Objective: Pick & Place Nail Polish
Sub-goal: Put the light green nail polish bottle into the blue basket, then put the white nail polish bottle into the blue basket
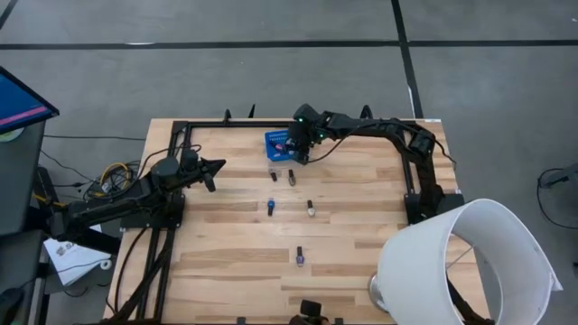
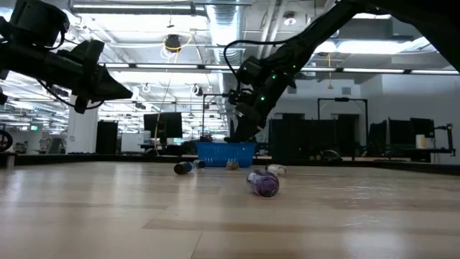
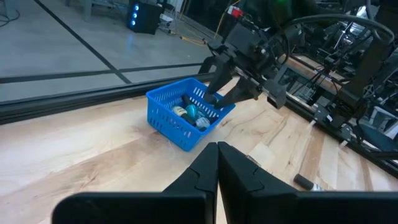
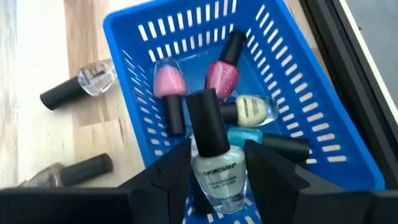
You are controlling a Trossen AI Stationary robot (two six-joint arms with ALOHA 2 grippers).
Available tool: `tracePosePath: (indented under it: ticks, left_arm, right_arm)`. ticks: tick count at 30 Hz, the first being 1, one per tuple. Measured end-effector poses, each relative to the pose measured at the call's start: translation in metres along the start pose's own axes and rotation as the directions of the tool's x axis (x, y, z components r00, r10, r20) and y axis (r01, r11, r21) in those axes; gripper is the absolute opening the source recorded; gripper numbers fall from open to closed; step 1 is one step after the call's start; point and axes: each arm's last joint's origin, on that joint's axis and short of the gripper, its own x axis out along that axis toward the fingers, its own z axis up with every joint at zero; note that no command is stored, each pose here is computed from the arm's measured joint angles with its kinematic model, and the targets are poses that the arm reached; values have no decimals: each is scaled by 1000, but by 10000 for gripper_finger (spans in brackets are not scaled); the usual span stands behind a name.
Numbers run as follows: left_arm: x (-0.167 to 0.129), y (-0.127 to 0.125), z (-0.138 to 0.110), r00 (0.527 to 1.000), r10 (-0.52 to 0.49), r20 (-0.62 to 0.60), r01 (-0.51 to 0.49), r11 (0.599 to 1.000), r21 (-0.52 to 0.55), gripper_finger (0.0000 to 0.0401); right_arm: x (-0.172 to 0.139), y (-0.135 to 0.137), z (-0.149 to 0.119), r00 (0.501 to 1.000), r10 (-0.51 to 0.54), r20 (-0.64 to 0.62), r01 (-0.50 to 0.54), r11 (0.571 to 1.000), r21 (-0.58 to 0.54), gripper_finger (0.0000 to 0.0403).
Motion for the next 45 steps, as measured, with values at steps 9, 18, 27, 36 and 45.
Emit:
tracePosePath:
  ticks: [9, 18, 27, 36, 45]
  left_arm:
    - [0, 0, 0, 1000, 0, 0, 0, 1000, 1, 1]
    - [0, 0, 0, 1000, -1, 0, 1, 1000, 1, 1]
    - [0, -3, -1, 995, -88, -40, 88, 996, 1, 1]
    - [0, -3, -1, 995, -95, -44, 96, 995, 24, 1]
    - [0, -5, -2, 983, -166, -76, 170, 984, 46, 1]
  right_arm:
    - [-4, 0, 5, 1000, 6, -18, -5, 999, 54, 232]
    - [-64, 2, 55, 994, 35, -107, -2, 957, 289, 245]
    - [-76, 74, 37, 873, 38, -486, 165, 915, 367, 240]
    - [-55, 175, 18, 860, 57, -508, 180, 896, 406, 240]
    - [-26, 203, -21, 845, 53, -533, 270, 817, 509, 240]
